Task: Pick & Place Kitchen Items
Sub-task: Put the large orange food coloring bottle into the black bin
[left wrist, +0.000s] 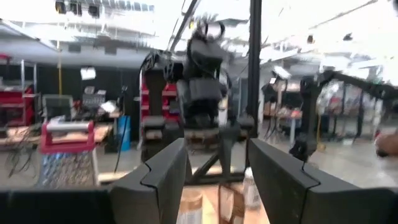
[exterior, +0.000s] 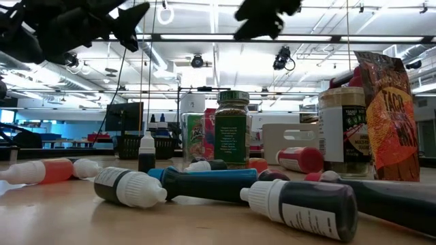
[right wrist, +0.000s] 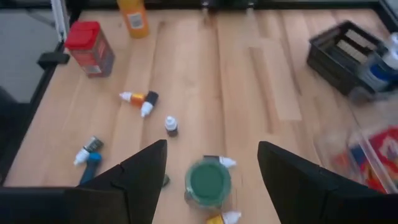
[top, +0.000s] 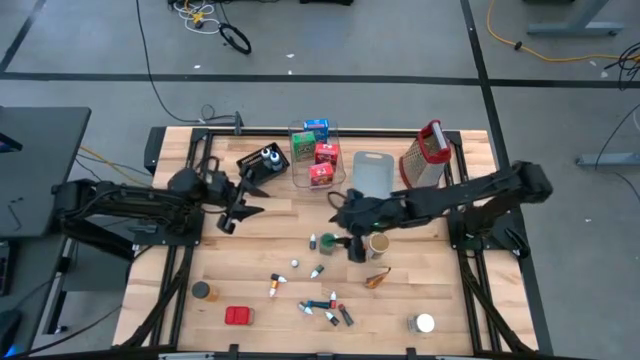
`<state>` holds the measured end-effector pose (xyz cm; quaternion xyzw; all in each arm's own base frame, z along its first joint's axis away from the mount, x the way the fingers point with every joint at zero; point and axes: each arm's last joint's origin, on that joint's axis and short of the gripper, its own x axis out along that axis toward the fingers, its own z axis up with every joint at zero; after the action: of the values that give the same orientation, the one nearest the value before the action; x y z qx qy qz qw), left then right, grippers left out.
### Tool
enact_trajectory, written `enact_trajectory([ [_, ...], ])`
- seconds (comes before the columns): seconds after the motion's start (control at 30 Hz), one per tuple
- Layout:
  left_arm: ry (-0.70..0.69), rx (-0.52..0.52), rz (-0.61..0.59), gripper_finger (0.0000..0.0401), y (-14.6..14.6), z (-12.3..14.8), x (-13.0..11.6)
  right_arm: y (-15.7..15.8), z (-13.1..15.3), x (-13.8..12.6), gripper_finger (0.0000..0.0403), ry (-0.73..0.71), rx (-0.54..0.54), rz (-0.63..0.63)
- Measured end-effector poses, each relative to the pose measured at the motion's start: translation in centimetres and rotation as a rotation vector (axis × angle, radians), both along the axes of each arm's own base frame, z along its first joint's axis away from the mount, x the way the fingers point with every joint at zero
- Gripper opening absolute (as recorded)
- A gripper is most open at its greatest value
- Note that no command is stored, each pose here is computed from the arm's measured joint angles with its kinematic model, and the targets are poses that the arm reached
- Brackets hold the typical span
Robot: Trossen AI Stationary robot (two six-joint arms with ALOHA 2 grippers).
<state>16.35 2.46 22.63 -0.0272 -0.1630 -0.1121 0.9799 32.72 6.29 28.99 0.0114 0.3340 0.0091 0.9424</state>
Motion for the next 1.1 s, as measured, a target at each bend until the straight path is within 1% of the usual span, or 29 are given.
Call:
enact_trajectory([
  [0.07, 0.025, 0.007, 0.02, 0.0185, -0.1, 0.0, 0.3, -0.3, -0.4, -1.5, 0.0263, 0.009, 0.026, -0.012],
  [0.2, 0.078, 0.01, 0.057, 0.0185, -0.2, -0.5, 0.6, -0.7, -2.4, -3.6, 0.0263, 0.053, 0.09, -0.054],
  [0.3, 0.079, 0.02, 0.088, 0.0185, -0.3, -0.5, 0.6, -1.0, -3.4, -3.9, 0.0263, 0.014, 0.11, -0.168],
  [0.4, 0.075, 0.029, 0.134, 0.0185, -0.2, -0.5, 0.6, -2.1, -3.7, -4.0, 0.0263, -0.007, 0.063, -0.317],
  [0.47, 0.073, 0.029, 0.168, 0.0185, -0.1, -0.5, 0.6, -2.9, -3.5, -3.9, 0.0263, -0.039, 0.069, -0.422],
  [0.53, 0.071, 0.035, 0.202, 0.0185, 0.0, -0.5, 0.6, -3.7, -3.2, -3.7, 0.0263, -0.052, 0.137, -0.491],
  [0.63, 0.071, 0.036, 0.221, 0.0185, 0.1, -0.5, 0.6, -4.4, -2.6, -3.2, 0.0263, -0.034, 0.266, -0.467],
  [0.7, 0.07, 0.041, 0.224, 0.0185, 0.1, -0.5, 0.6, -4.5, -2.4, -3.0, 0.0263, 0.014, 0.32, -0.462],
  [0.8, 0.065, 0.08, 0.249, 0.0185, 0.1, -0.5, 0.6, -5.2, -2.0, -2.9, 0.0263, 0.1, 0.383, -0.514],
  [0.87, 0.063, 0.1, 0.275, 0.0185, 0.2, -0.5, 0.6, -5.6, -2.1, -2.9, 0.0263, 0.196, 0.41, -0.546],
  [0.93, 0.061, 0.112, 0.305, 0.0185, 0.2, -0.5, 0.6, -5.9, -2.7, -2.7, 0.0263, 0.302, 0.446, -0.576],
  [1.03, 0.064, 0.103, 0.342, 0.0185, 0.4, -0.5, 0.6, -6.3, -3.6, -2.3, 0.0263, 0.389, 0.504, -0.617],
  [1.1, 0.067, 0.099, 0.354, 0.0185, 0.4, -0.5, 0.6, -6.6, -4.7, -1.9, 0.0263, 0.454, 0.564, -0.659],
])
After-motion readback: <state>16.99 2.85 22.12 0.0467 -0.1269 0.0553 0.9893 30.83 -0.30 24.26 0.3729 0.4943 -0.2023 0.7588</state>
